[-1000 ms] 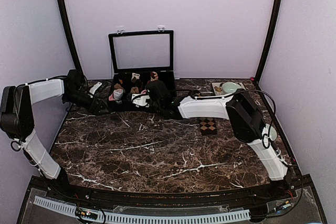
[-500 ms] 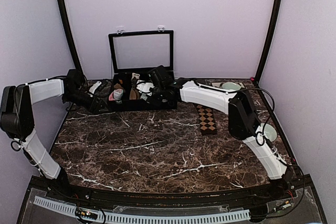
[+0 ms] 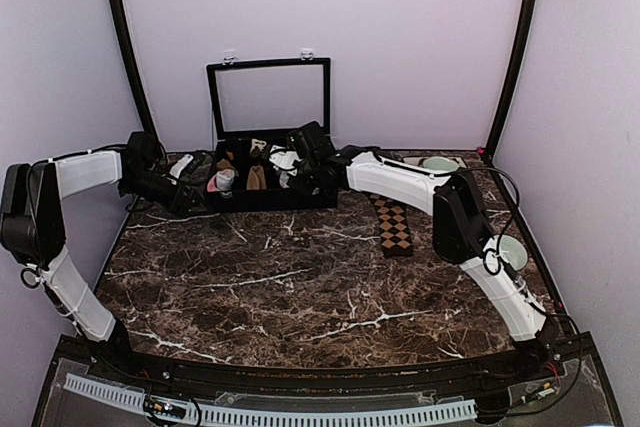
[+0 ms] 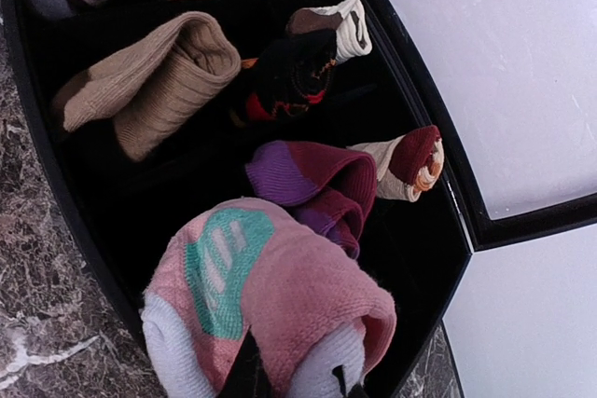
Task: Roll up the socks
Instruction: Place the sock in the storage box.
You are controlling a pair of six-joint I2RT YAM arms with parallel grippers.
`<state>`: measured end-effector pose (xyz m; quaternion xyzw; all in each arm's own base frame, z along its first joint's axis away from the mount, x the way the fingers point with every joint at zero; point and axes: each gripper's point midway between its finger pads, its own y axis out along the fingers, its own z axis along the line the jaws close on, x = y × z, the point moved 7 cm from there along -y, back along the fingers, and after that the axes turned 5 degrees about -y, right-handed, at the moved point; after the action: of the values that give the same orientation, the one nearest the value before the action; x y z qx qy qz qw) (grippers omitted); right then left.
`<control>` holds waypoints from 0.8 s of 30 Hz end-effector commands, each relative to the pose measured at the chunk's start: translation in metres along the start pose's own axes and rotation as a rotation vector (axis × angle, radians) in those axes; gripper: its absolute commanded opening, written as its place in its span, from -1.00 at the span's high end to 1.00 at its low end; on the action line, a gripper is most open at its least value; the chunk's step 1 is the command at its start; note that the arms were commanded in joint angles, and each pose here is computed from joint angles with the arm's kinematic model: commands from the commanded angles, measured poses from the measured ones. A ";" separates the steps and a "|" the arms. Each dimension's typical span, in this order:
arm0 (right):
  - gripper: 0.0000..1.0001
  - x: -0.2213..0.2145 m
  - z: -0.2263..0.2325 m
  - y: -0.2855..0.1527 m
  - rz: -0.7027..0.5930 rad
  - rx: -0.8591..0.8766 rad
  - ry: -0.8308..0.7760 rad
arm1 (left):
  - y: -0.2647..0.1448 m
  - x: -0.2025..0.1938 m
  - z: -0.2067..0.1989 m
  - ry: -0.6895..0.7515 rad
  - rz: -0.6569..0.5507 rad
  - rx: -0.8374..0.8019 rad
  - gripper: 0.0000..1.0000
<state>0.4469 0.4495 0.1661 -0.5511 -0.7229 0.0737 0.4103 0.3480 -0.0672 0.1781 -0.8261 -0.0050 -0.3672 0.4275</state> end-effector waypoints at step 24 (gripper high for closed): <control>1.00 0.010 -0.016 0.026 -0.137 -0.139 -0.162 | -0.002 -0.005 0.001 -0.024 -0.013 -0.007 -0.47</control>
<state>0.4673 0.4583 0.1680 -0.5306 -0.7750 0.0598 0.3380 0.3471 -0.0661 0.1754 -0.8300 -0.0093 -0.3597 0.4262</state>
